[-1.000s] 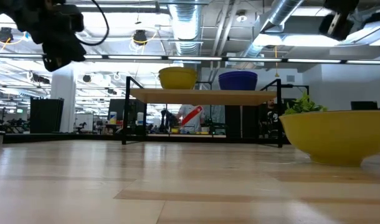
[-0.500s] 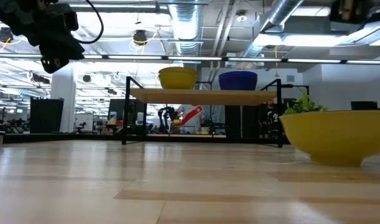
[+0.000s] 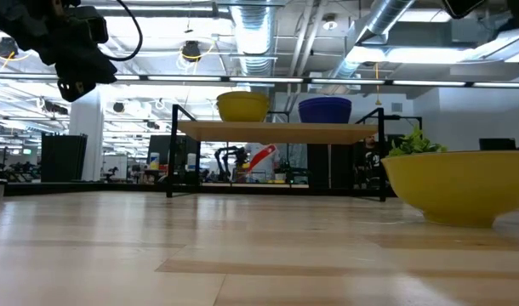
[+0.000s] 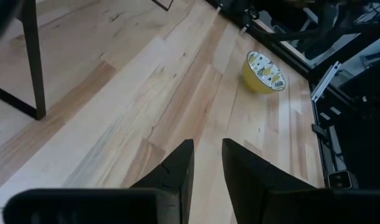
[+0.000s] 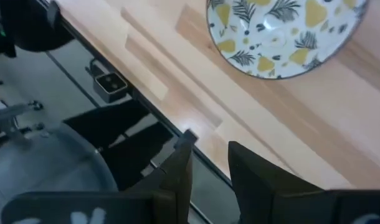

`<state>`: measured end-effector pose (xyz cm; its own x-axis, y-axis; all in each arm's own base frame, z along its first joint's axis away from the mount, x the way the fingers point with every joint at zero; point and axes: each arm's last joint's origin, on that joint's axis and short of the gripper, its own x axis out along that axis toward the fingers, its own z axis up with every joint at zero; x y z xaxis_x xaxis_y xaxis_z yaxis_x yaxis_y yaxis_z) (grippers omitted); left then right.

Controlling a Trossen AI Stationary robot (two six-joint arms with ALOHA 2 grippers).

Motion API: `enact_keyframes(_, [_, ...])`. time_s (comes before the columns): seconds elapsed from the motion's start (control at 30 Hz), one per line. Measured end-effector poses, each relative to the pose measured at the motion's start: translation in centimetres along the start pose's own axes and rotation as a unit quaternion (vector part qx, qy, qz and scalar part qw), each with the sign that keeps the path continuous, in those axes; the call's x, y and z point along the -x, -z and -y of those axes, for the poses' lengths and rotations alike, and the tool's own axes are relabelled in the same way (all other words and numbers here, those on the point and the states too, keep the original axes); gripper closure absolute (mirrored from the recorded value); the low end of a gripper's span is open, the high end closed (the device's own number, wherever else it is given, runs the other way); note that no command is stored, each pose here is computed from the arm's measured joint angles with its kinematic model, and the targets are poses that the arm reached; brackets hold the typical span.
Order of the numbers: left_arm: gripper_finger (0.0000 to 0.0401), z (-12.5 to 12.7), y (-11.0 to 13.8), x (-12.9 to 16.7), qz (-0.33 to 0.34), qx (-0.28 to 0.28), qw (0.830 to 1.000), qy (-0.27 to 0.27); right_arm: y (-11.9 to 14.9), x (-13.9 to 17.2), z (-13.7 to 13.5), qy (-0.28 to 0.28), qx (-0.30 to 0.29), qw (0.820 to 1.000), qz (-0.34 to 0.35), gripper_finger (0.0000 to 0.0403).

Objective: Pick & Place Mini bowls
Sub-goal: Stack the white patterned bowl on top of the white patterned bowl on the shelf

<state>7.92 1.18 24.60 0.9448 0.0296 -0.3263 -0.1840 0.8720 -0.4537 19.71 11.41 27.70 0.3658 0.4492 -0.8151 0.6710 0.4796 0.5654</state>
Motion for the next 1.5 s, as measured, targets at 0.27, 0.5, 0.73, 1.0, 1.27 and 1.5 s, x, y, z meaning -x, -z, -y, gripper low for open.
enact_keyframes(0.27, [0.0319,0.0,0.0,0.0,0.0,0.0,1.0,0.0,0.0,-3.5,-0.5,0.052,0.129,0.99,0.015,0.031])
enact_keyframes(0.5, [0.0319,0.0,0.0,0.0,0.0,0.0,1.0,0.001,-0.8,-7.3,-0.5,0.1,0.251,0.963,-0.001,0.031])
enact_keyframes(0.73, [0.0319,0.0,0.0,0.0,0.0,0.0,1.0,0.001,-2.0,-8.9,-0.3,0.129,0.284,0.95,-0.01,0.031])
enact_keyframes(1.0, [0.0319,0.0,0.0,0.0,0.001,0.0,1.0,0.001,-2.7,-9.6,-1.2,0.133,0.402,0.905,-0.026,0.031])
enact_keyframes(1.27, [0.0319,0.0,0.0,0.0,0.002,0.004,1.0,0.001,-3.8,-10.9,-0.2,0.175,0.463,0.866,-0.069,0.031])
enact_keyframes(1.5, [0.0319,0.0,-0.1,0.0,0.002,0.005,1.0,0.002,-3.4,-11.3,-0.1,0.174,0.476,0.857,-0.088,0.031])
